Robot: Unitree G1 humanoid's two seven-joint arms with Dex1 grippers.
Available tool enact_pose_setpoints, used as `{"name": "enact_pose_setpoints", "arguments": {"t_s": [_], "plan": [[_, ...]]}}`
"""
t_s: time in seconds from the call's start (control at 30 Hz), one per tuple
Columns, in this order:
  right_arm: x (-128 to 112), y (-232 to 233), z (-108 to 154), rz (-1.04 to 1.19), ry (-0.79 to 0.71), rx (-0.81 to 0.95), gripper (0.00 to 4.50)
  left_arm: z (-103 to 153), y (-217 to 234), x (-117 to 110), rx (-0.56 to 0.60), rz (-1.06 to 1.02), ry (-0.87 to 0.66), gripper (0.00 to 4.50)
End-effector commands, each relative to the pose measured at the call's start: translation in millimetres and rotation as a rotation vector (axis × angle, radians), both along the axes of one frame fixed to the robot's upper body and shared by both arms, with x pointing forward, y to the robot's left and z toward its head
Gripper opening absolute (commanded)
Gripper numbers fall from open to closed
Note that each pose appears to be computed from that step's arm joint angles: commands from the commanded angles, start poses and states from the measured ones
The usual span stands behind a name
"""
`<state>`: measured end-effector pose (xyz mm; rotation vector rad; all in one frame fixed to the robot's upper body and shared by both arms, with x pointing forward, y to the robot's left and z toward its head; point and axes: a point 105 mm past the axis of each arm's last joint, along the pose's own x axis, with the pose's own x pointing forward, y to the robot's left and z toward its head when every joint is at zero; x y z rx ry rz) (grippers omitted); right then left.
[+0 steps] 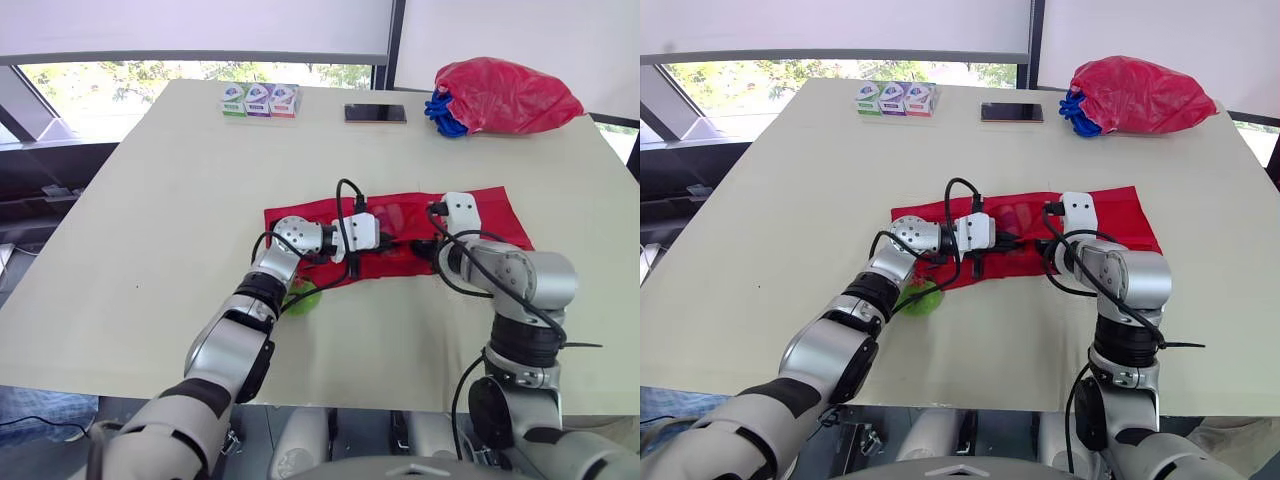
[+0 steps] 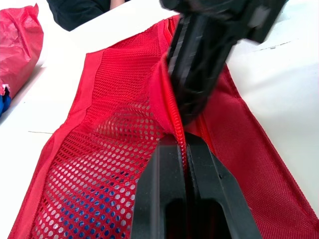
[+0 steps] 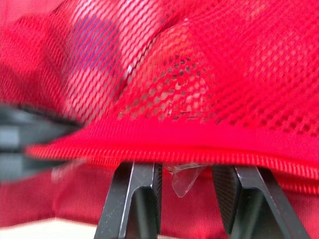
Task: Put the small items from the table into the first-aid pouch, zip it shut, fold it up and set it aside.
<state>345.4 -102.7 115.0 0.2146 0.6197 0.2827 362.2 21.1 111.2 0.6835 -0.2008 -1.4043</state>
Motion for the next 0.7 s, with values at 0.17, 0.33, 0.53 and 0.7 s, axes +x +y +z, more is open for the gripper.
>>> {"name": "enact_pose_setpoints", "arguments": {"t_s": [0.17,0.33,0.53,0.7], "plan": [[-7,-11,16,0.043,-0.082,0.027,3.75,12,-3,2,-0.021,-0.003,-0.033,0.0],[-39,-20,18,0.195,-0.091,-0.015,3.95,16,2,8,-0.027,0.023,-0.023,0.0],[-54,-26,15,0.283,-0.113,-0.135,3.0,14,1,6,-0.019,0.009,-0.017,0.0],[-45,-18,9,0.286,-0.137,-0.158,1.61,15,-3,5,-0.017,-0.005,-0.018,0.0]]}}
